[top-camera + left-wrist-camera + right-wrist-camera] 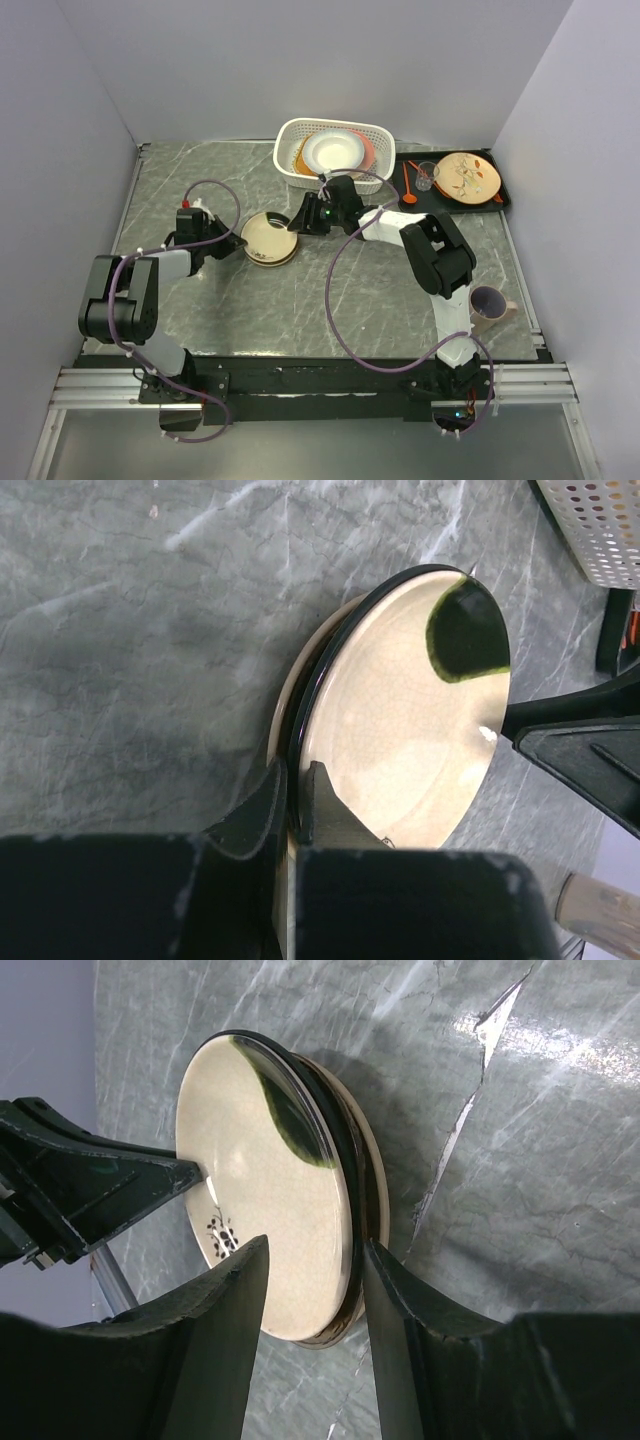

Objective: Place the plates into the plastic bin on the countertop
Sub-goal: Pick up the plate at the center of the board.

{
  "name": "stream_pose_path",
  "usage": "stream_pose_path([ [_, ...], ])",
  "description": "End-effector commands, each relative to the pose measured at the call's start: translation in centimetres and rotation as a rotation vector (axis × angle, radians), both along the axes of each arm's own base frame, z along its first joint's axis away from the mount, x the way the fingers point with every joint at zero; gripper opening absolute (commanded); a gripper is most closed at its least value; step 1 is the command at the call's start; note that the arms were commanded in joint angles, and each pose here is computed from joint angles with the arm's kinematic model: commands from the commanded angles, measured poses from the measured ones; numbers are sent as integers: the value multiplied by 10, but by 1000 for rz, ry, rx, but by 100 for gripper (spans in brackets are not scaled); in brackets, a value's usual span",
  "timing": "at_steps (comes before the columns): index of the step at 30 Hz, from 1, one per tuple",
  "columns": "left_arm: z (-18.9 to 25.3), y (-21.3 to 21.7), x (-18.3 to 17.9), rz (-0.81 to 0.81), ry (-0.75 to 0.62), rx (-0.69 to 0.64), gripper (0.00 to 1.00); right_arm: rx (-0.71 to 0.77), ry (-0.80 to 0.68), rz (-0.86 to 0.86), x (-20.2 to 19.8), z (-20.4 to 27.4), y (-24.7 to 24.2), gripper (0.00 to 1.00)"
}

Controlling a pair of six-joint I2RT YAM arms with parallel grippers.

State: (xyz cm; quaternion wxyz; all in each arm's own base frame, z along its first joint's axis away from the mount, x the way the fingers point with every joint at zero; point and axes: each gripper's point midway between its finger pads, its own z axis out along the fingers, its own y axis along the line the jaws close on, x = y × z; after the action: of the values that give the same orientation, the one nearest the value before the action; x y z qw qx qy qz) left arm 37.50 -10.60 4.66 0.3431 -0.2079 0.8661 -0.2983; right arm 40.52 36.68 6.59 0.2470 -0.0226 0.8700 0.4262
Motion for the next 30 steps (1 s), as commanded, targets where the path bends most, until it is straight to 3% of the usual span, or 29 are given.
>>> stream_pose_path([
  [1, 12, -8, 12, -31, -59, -32, 1, 34, -51, 19, -2, 23, 4, 50],
  [16, 32, -25, 9, -102, -117, -126, 1, 48, -74, 10, -2, 30, 2, 46],
  [24, 30, -24, 8, -102, -114, -120, 1, 24, -79, -10, 0, 28, -2, 14],
  [30, 27, -20, 9, -88, -103, -95, 1, 17, -89, -21, 1, 31, -4, 5],
])
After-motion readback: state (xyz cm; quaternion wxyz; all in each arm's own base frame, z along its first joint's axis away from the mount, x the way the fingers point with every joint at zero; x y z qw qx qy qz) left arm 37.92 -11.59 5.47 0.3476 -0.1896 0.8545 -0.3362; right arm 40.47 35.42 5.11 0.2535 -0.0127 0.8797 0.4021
